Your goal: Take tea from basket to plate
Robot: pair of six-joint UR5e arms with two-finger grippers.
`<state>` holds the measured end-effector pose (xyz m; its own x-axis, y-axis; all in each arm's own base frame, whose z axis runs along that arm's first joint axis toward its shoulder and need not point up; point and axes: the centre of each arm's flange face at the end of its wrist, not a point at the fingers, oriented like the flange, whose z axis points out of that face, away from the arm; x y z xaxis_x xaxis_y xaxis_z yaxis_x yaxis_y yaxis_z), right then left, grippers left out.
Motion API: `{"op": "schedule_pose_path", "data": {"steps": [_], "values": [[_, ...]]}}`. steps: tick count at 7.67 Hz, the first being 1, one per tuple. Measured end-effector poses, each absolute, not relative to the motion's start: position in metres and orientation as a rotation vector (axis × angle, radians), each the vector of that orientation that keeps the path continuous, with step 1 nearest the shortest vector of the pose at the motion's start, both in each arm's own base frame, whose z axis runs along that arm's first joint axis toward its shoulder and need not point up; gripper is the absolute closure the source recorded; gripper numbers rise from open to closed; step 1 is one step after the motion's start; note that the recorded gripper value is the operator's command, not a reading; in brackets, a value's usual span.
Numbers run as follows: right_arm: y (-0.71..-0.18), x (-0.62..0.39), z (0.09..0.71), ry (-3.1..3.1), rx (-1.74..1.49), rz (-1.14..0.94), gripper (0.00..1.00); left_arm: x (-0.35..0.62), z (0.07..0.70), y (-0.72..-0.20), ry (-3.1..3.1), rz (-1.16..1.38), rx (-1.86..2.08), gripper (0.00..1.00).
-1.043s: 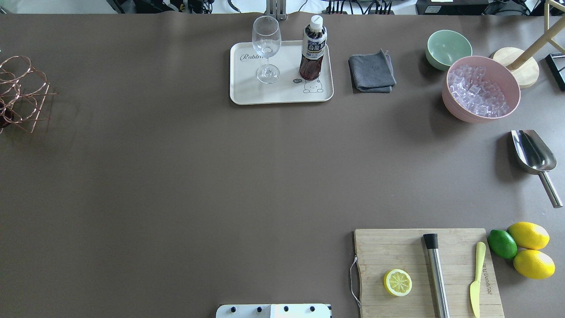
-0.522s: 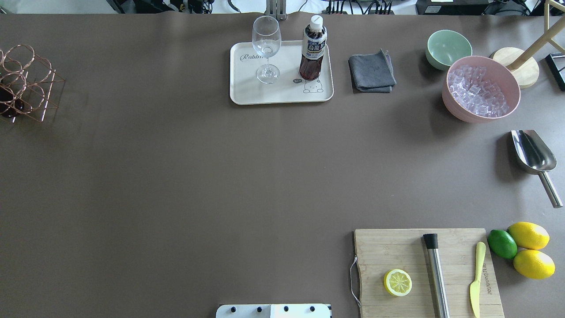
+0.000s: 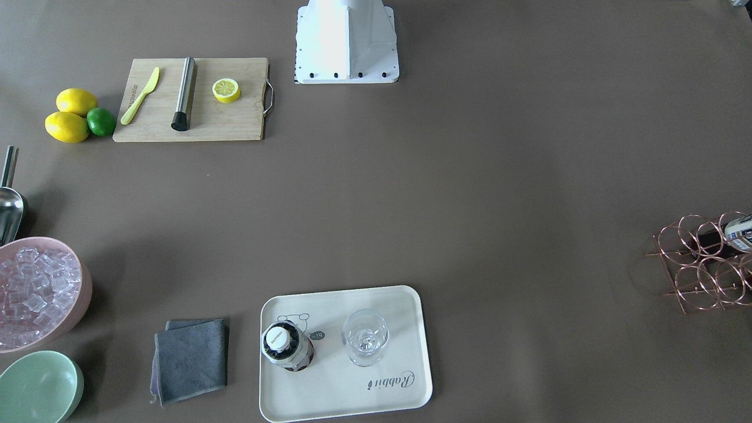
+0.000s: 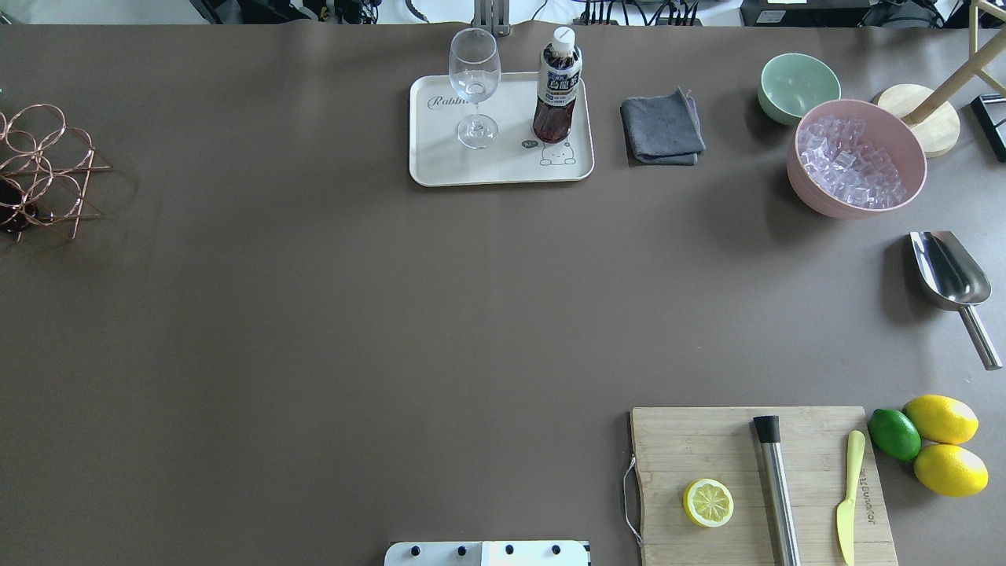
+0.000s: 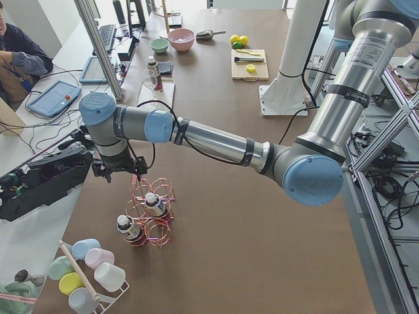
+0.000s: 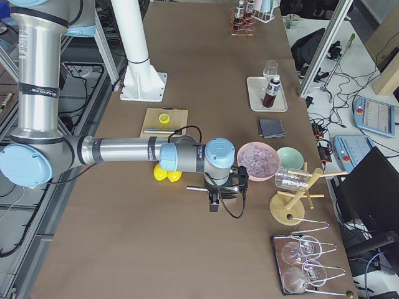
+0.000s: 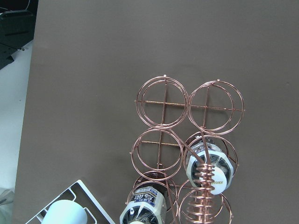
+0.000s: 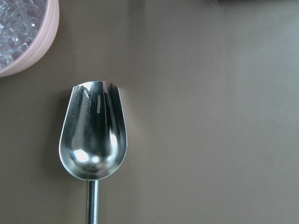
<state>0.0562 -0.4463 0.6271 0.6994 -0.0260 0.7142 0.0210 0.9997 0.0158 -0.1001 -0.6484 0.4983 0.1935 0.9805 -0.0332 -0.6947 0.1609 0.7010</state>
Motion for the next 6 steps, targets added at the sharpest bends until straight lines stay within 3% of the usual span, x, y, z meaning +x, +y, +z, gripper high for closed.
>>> {"op": "schedule_pose_path", "data": {"steps": [3, 6], "values": [[-0.446, 0.057, 0.626, -0.795, 0.009, -0.026, 0.00, -0.132, 0.493, -0.614, 0.623, 1.112, 0.555, 0.02], [-0.446, 0.057, 0.625, -0.796, 0.011, -0.026, 0.00, -0.139, 0.545, -0.504, 0.743, 0.680, 0.369, 0.02]]}}
